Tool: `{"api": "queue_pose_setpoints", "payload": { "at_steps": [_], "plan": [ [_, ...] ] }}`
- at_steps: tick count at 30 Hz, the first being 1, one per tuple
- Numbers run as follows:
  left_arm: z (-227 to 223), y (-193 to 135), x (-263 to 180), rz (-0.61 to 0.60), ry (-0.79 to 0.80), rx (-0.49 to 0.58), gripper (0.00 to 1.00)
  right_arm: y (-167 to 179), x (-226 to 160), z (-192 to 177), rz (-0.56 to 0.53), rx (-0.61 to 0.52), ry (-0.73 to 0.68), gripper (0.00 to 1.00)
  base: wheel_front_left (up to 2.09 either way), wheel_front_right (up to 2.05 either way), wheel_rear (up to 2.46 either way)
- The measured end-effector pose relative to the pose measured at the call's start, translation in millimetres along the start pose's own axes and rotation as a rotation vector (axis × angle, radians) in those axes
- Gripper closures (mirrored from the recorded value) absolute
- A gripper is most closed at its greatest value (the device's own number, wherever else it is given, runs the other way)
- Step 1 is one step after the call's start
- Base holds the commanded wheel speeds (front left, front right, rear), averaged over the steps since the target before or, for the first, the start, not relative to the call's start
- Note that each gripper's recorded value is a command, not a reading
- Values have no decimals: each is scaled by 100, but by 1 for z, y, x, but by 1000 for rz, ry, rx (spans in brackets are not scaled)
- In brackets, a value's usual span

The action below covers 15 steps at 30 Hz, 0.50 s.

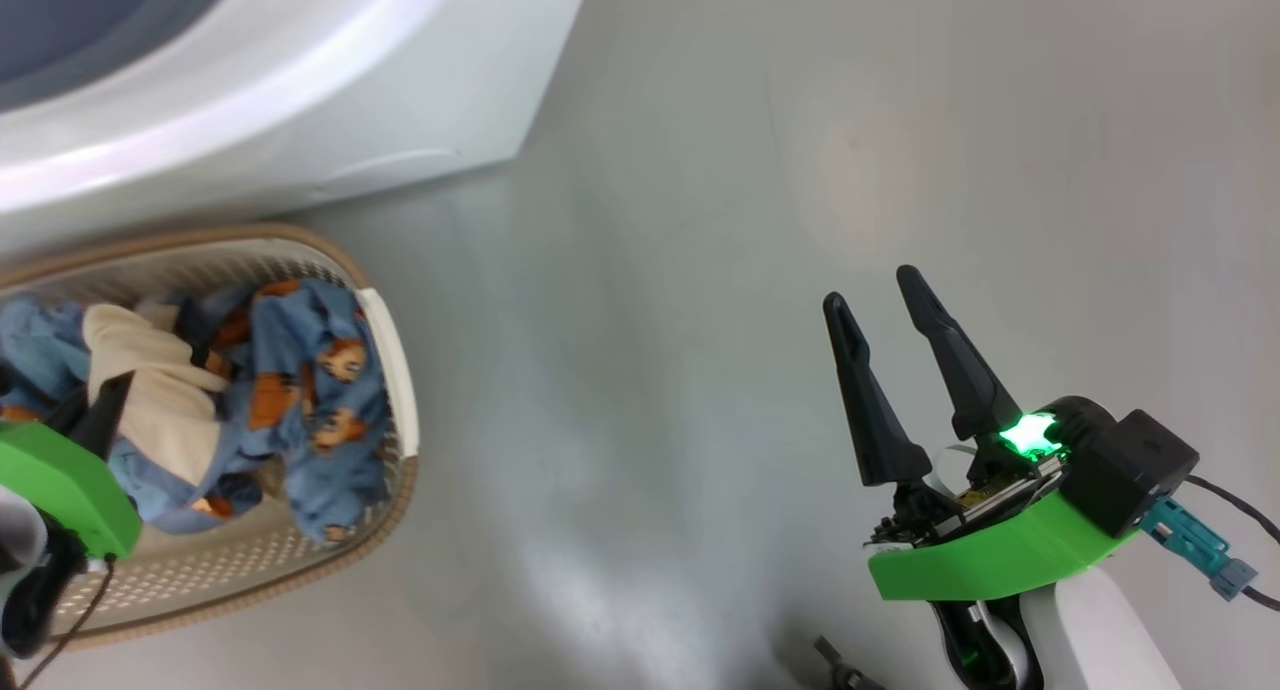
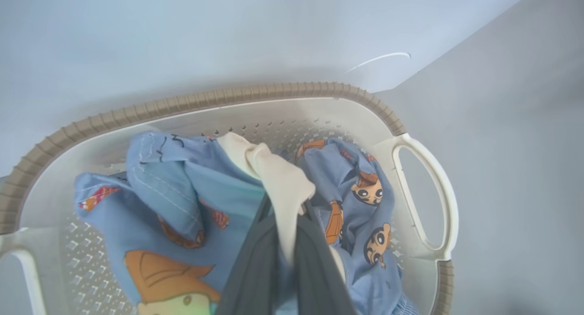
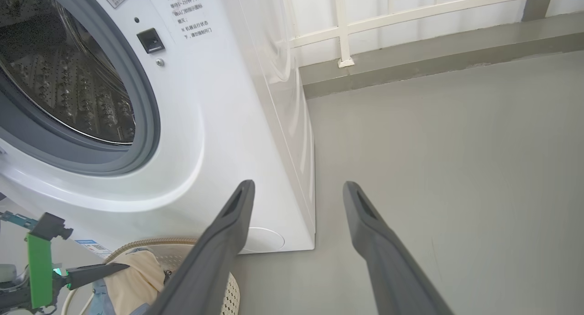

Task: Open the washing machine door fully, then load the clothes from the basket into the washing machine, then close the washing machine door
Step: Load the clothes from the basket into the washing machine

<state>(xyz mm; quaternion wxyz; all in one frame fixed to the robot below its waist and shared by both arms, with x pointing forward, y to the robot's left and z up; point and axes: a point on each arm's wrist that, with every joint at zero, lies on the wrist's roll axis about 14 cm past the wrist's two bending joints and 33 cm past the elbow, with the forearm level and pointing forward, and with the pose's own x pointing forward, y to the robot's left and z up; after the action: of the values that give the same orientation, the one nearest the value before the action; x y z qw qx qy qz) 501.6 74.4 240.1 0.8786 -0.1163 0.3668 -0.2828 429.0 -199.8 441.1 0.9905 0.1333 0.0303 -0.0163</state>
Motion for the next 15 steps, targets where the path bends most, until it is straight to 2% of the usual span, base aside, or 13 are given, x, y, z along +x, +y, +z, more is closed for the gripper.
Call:
{"api": "queue_pose_setpoints", "payload": {
  "at_steps": [15],
  "plan": [
    [60, -31, -69, 7, -254, -62, 100, 14, -7, 28, 40, 7, -69, 0, 0, 0, 0]
  ]
}}
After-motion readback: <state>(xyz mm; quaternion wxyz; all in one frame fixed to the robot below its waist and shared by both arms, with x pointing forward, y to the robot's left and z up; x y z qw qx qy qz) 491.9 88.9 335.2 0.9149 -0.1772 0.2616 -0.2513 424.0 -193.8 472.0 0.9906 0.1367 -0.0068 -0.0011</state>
